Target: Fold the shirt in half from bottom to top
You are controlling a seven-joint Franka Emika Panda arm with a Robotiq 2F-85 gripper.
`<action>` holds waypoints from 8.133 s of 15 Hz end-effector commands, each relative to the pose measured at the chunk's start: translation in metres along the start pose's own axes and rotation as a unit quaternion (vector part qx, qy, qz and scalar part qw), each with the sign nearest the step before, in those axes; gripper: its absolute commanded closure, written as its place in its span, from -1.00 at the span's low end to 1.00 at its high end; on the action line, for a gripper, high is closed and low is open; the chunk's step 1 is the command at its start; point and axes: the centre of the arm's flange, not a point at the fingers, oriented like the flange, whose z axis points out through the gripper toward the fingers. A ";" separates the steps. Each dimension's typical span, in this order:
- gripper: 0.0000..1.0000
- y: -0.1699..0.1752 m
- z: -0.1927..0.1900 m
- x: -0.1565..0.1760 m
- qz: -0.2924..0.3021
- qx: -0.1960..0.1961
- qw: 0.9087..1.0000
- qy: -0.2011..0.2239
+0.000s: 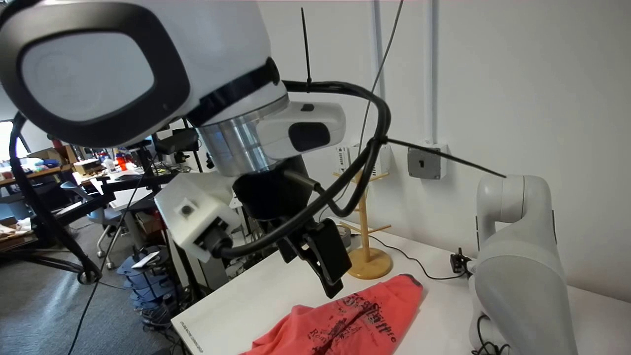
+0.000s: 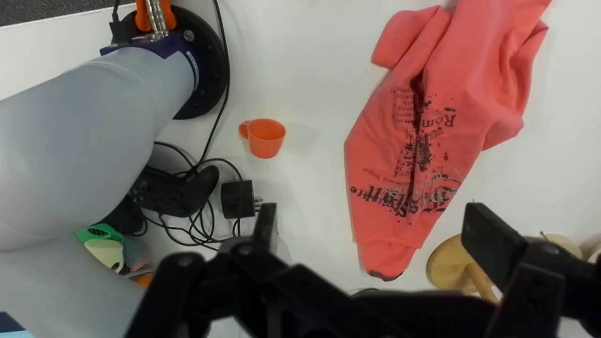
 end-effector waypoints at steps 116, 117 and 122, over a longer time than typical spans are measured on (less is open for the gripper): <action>0.93 -0.236 0.187 0.147 -0.031 -0.149 0.972 0.177; 0.93 -0.237 0.191 0.149 -0.029 -0.149 0.973 0.174; 0.24 -0.239 0.206 0.153 -0.023 -0.147 0.974 0.169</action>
